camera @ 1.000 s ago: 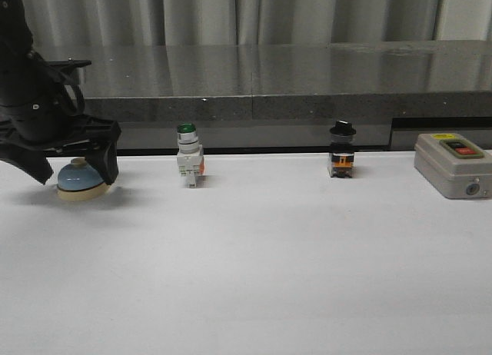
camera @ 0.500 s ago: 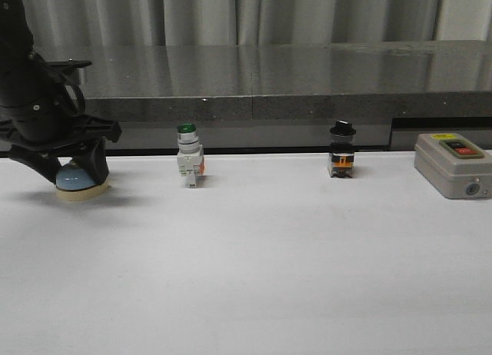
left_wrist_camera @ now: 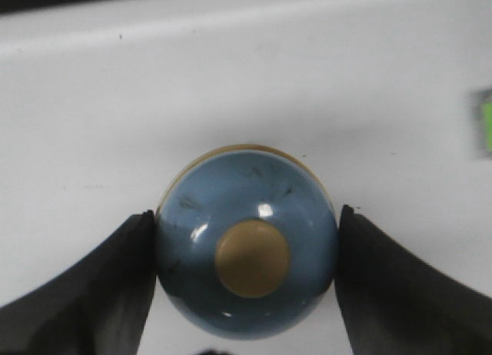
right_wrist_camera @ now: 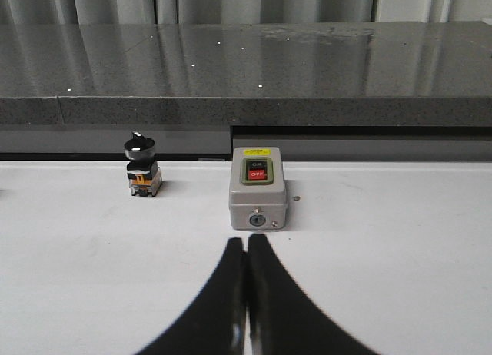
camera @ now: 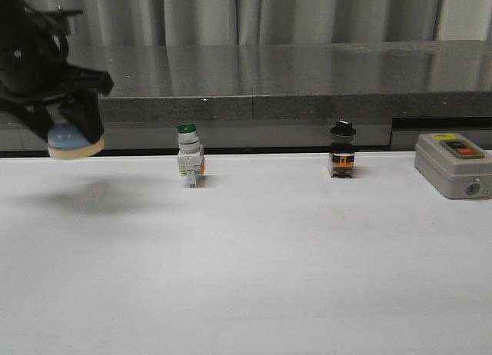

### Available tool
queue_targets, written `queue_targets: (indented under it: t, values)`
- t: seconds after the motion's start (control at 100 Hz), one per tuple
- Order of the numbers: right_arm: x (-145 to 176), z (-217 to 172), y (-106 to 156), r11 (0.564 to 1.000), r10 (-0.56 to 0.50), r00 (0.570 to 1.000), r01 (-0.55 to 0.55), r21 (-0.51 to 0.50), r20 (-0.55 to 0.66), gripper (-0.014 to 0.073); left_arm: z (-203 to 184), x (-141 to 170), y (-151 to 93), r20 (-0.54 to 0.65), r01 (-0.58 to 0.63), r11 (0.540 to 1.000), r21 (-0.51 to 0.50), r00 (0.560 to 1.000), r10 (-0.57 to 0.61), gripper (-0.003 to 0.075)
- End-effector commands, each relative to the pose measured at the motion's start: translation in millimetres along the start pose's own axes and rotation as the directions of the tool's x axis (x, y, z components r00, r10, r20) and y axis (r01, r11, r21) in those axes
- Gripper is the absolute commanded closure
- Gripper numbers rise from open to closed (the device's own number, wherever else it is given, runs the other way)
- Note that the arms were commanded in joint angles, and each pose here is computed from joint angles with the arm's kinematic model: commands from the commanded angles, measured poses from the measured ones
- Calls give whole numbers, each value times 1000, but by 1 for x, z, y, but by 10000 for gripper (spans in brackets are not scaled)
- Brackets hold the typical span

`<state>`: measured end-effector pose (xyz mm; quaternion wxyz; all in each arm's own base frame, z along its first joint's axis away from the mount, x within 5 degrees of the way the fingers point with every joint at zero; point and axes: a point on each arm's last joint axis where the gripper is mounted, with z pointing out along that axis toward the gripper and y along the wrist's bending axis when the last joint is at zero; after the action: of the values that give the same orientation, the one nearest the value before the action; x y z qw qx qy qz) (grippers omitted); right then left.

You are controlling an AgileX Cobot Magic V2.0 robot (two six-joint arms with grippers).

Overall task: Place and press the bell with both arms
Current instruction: 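Lift the bell with the left gripper and carry it toward table center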

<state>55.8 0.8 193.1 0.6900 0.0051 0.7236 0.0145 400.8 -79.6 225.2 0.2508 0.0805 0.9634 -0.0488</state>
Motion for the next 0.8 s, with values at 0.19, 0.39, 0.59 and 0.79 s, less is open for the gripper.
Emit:
queue_targets:
  t: [0.19, 0.39, 0.59, 0.79]
  values:
    - [-15, -3, 0, 1000, -17, 993, 17, -2, 120, 655, -102, -13, -64, 228, -149, 985, 89, 965, 125, 510]
    - [-15, -3, 0, 1000, -17, 993, 17, -2, 120, 655, -96, 1, -124, 227, -274, 946, 175, 946, 232, 510]
    - [-15, -3, 0, 1000, -17, 993, 17, -2, 120, 655, -63, 21, -185, 226, -386, 891, 241, 915, 335, 510]
    - [-15, -3, 0, 1000, -17, 993, 17, -2, 120, 655, -16, 47, -223, 167, -443, 854, 273, 896, 411, 510]
